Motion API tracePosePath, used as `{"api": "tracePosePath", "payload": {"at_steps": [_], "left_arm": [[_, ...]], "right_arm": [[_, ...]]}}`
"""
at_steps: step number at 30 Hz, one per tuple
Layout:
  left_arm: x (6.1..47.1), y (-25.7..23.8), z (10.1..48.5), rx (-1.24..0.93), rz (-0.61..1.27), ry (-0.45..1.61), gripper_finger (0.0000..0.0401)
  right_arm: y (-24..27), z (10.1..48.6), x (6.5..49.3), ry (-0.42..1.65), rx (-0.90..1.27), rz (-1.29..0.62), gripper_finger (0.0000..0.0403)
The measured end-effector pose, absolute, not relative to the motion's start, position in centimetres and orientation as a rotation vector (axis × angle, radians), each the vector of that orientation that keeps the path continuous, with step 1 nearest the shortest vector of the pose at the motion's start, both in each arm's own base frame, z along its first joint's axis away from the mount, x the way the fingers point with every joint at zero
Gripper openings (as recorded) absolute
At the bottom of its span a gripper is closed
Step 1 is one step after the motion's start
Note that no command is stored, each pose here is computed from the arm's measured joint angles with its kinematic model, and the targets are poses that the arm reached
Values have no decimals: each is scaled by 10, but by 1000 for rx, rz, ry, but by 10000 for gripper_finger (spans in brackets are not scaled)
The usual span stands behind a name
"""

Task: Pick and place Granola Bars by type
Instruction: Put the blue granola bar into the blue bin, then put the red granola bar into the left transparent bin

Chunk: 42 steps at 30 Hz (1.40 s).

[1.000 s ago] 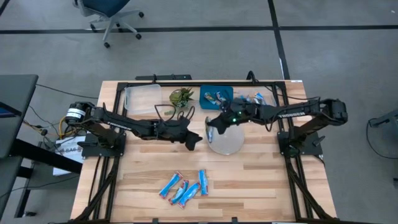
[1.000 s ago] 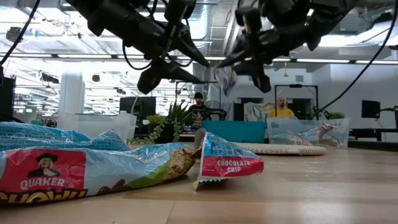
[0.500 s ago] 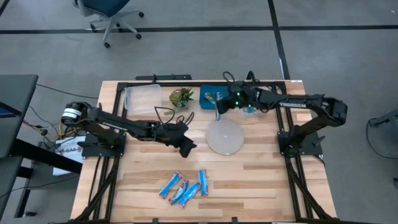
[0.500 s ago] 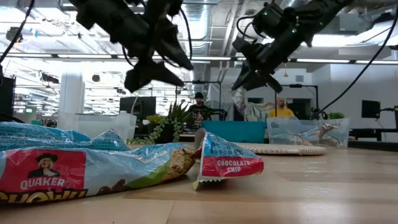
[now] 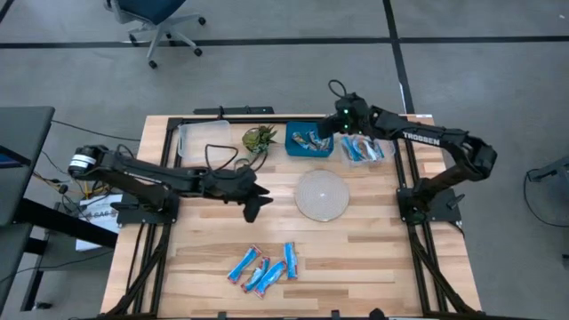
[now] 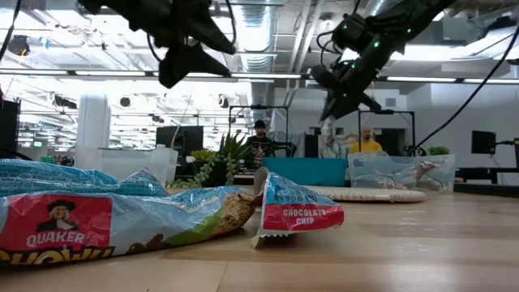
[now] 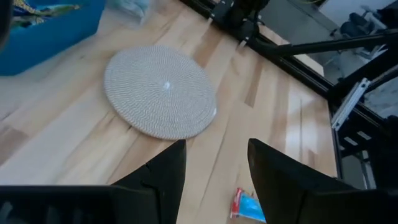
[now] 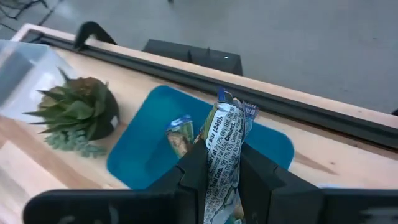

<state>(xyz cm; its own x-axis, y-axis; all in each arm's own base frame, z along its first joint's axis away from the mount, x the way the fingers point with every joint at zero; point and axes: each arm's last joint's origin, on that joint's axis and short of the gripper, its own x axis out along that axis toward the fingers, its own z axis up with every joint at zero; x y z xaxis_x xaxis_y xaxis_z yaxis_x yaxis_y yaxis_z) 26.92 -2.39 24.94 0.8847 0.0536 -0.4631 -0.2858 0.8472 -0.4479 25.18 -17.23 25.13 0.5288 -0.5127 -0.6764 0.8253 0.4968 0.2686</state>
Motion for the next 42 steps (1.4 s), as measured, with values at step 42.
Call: {"api": "tracePosePath", "payload": {"at_steps": [42], "left_arm": [[174, -12, 248, -612, 201, 246, 165]], "right_arm": [[-186, 241, 321, 910, 622, -899, 141]]}}
